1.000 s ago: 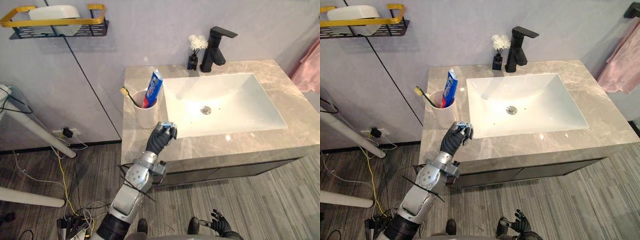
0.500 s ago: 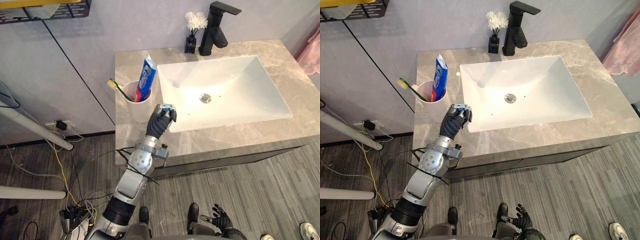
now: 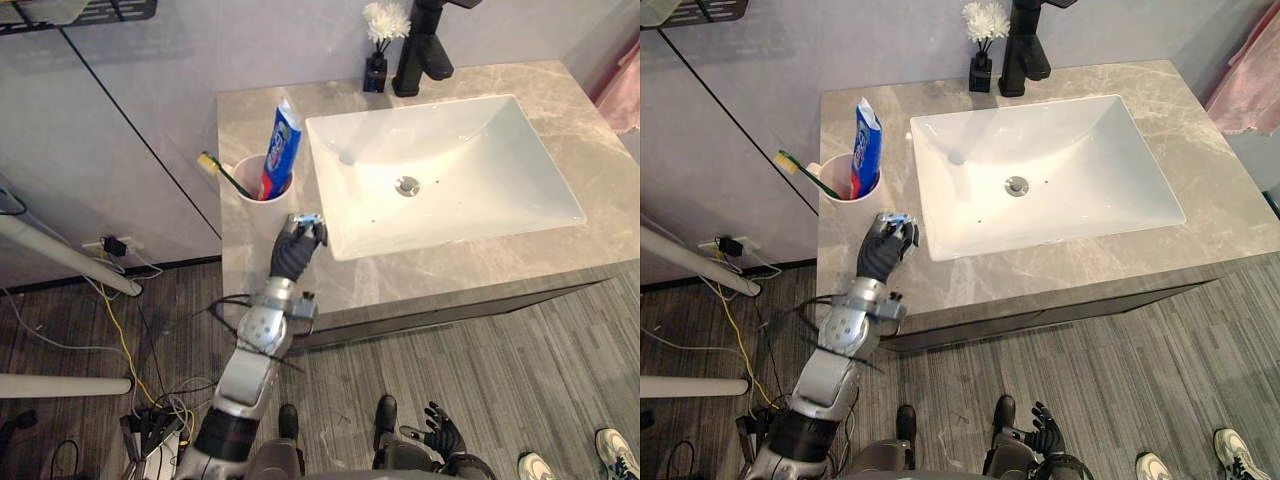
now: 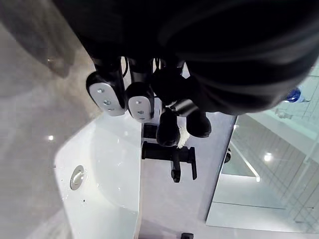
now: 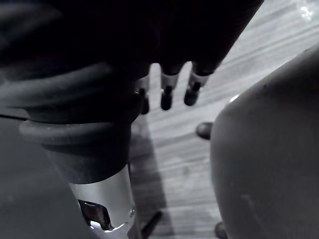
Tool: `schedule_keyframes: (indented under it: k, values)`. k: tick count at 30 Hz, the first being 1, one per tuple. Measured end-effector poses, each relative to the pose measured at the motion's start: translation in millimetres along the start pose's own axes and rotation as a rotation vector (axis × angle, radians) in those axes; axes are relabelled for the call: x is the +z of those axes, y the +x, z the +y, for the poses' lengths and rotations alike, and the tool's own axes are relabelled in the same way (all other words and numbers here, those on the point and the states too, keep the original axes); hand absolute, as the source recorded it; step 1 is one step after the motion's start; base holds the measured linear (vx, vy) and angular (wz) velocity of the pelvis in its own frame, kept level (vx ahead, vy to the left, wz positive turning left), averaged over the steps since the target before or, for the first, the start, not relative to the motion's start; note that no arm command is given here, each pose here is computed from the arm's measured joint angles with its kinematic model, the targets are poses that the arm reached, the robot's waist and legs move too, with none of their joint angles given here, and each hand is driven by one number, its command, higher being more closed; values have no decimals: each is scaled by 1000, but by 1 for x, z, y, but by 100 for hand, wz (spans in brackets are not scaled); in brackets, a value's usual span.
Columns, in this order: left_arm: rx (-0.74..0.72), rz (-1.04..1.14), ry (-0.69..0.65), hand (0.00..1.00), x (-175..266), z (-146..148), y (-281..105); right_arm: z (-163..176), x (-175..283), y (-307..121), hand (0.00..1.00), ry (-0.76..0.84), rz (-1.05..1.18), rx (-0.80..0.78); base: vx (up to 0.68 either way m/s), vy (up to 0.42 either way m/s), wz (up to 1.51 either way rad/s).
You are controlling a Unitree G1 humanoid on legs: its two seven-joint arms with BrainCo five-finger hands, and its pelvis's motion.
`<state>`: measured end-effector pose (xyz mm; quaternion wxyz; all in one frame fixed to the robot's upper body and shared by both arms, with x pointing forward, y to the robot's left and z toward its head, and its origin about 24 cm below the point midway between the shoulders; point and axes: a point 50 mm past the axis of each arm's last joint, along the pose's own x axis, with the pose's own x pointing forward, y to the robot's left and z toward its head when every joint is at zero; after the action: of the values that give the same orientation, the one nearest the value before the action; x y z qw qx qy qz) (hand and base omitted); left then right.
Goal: Organize washtable
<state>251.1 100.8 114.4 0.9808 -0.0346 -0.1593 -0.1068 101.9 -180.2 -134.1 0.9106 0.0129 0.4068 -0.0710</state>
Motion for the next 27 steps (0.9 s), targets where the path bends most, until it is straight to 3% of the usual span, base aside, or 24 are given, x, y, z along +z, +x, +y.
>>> schedule_keyframes:
  k: [10,18,27]
  values:
    - [-112,137,-212,100,-18,-15,-40,-1,-7,1,0,-41,37,17,-17,-11,12]
    - [-119,219,-147,100,-40,-10,-34,1,-15,5,0,-110,96,58,13,-14,8]
    - [30,195,22,100,-46,23,-1,8,-17,7,0,-126,124,81,-5,-3,-2]
